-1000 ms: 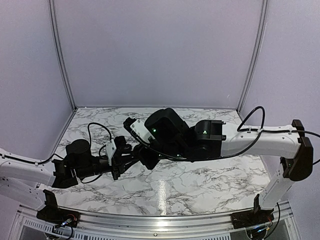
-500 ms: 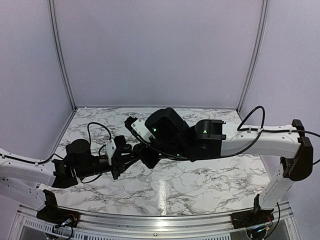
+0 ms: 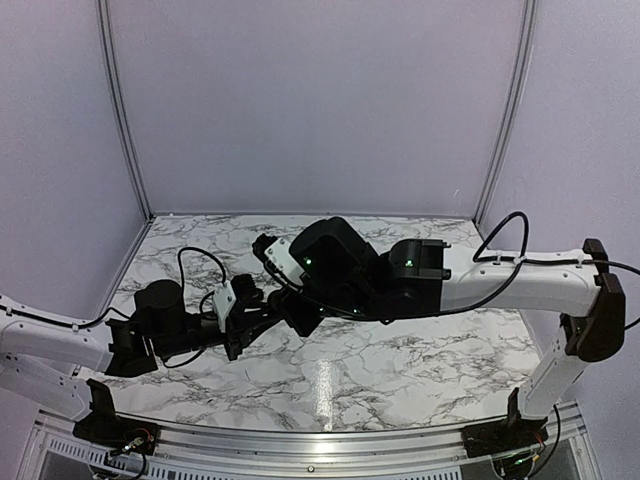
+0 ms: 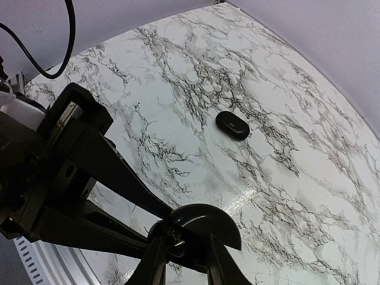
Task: Insert the wireless bluetooth earbuds into the charging case
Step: Adjust the right earbud in the right side groove of the charging case.
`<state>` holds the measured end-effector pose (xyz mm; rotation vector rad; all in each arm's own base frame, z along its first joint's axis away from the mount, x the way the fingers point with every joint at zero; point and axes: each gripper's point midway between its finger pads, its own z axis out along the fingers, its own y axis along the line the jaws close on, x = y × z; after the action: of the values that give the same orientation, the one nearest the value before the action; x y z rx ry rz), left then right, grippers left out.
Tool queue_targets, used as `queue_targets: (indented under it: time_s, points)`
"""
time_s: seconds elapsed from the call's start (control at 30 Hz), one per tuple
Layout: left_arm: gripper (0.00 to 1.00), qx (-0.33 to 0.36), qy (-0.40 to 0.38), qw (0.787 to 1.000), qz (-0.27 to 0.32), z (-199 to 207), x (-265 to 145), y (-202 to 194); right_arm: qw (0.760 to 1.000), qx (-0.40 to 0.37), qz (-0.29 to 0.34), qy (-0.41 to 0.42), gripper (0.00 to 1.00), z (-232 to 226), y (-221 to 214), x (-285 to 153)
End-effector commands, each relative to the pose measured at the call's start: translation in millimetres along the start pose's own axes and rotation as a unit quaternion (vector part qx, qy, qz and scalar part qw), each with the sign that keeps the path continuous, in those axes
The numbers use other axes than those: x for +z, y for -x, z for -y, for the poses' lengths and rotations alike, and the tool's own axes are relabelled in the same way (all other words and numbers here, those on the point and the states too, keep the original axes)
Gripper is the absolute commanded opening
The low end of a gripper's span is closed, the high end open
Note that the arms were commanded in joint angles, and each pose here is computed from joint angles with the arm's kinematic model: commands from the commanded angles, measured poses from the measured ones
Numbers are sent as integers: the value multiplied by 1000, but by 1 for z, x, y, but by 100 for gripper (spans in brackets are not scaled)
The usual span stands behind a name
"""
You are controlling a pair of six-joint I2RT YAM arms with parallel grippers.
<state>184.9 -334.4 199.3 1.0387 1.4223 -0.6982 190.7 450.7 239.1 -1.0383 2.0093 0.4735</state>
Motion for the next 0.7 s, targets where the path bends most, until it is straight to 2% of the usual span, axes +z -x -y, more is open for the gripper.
queue_targets:
  time_s: [0.0,0.47,0.67]
  points:
    - [0,16,2,999,39,0,4,27,1000,2,0,-20,25,9,4,4]
    - [0,36,15,999,30,2,8,24,1000,23,-1,-10,26,4,1,13]
    - [0,38,13,999,29,4,7,22,999,36,6,-2,30,2,4,11]
